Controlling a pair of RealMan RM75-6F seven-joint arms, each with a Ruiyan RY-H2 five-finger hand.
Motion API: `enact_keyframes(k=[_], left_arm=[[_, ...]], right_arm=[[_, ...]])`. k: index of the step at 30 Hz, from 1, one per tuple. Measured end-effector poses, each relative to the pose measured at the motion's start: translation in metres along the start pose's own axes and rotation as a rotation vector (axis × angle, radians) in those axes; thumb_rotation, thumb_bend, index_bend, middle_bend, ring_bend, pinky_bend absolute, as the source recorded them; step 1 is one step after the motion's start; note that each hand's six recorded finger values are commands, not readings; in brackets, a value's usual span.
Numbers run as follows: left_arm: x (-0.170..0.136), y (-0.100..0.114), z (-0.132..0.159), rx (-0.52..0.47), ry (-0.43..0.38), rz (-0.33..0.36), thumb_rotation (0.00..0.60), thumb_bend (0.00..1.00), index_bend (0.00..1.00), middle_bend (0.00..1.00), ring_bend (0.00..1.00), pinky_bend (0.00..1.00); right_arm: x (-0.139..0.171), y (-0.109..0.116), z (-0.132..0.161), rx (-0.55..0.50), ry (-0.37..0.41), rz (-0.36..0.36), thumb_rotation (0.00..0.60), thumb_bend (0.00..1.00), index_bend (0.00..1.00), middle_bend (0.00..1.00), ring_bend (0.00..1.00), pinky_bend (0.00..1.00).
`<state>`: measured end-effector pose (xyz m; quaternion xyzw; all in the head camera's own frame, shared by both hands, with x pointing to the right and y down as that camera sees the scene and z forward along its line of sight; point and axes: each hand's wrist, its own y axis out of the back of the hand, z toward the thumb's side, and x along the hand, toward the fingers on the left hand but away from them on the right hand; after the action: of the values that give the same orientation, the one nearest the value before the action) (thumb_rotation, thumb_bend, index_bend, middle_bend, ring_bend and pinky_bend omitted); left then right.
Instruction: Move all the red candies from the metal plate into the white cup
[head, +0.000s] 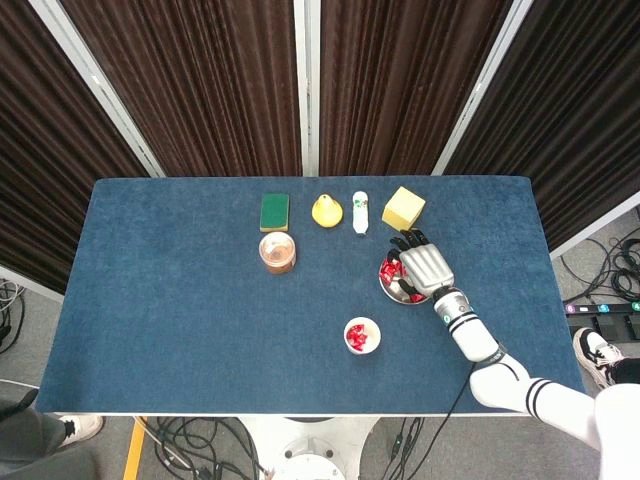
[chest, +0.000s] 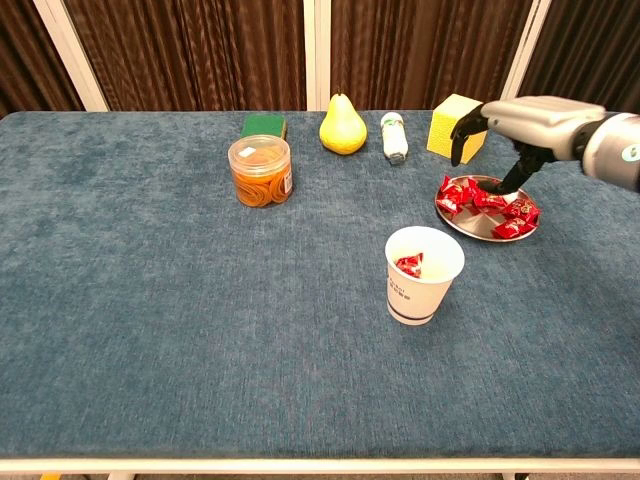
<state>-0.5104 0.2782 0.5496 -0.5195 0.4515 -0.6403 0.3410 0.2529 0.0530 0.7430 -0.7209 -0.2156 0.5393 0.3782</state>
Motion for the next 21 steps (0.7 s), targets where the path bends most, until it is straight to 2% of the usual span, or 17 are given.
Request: enact_keyframes(k=[9, 21], left_arm=[[-0.001, 0.0, -0.002, -0.002, 0.008, -0.003, 0.6, 0.07, 0.18, 0.11, 0.08, 0.15], [-0.001, -0.001, -0.002, -0.005, 0.006, -0.005, 0.6, 0.07, 0.18, 0.11, 0.08, 0.15]], right_arm=[[-0.023, -0.02, 0.001, 0.037, -0.043, 0.039, 0.6, 0.23, 0.38, 0.14, 0.0, 0.0], [-0.028, -0.031, 0.004, 0.04, -0.046, 0.056, 0.6, 0.27, 0.41, 0.14, 0.0, 0.0]])
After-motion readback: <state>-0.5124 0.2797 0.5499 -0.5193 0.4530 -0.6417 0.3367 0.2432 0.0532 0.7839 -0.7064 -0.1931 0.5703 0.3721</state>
